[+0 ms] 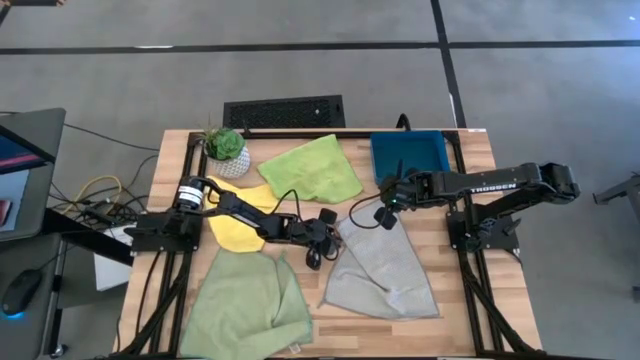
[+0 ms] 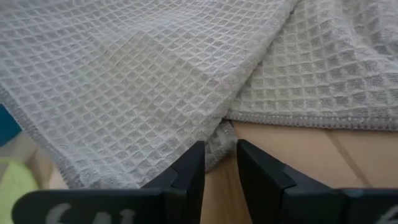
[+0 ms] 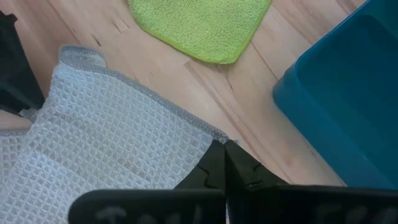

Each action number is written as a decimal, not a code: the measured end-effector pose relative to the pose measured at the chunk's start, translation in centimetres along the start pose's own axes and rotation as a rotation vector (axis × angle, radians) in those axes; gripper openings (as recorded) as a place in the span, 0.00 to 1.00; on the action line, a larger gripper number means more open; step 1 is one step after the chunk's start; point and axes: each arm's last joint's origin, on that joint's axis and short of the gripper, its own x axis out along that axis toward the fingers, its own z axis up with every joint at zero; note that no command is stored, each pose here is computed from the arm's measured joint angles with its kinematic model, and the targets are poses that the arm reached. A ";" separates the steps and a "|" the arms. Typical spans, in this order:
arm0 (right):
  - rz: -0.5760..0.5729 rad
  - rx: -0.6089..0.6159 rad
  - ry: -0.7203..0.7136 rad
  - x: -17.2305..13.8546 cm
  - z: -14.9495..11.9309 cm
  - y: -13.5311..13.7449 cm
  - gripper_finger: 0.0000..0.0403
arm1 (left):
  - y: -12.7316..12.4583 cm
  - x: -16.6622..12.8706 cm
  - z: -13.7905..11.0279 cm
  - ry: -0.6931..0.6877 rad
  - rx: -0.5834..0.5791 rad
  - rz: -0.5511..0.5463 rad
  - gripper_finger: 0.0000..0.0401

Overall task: Fold microfiber towels
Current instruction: Fold the gray microfiber towel

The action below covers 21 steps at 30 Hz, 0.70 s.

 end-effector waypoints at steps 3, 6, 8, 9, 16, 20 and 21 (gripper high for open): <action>0.000 0.000 0.000 0.0 0.0 0.0 0.02 | 0.0 0.0 0.0 0.003 -0.006 -0.002 0.15; 0.000 0.001 0.000 0.0 0.0 0.0 0.02 | -0.1 0.0 -0.1 0.006 -0.001 -0.017 0.05; 0.000 0.001 0.000 0.0 0.0 0.0 0.02 | -0.1 0.0 -0.1 0.002 -0.002 -0.029 0.01; 0.000 0.000 0.000 0.0 0.0 0.0 0.02 | -0.1 0.0 -0.1 0.000 -0.005 -0.033 0.01; 0.001 0.000 0.002 0.0 0.0 0.0 0.02 | -0.2 0.0 -0.2 0.013 -0.038 -0.038 0.00; -0.002 0.007 0.012 -0.3 -0.2 -0.2 0.02 | -0.4 -0.4 0.1 0.028 -0.053 -0.049 0.00; 0.000 0.014 0.009 -0.5 -0.2 -0.3 0.02 | -0.4 -0.6 0.1 0.043 -0.049 -0.044 0.00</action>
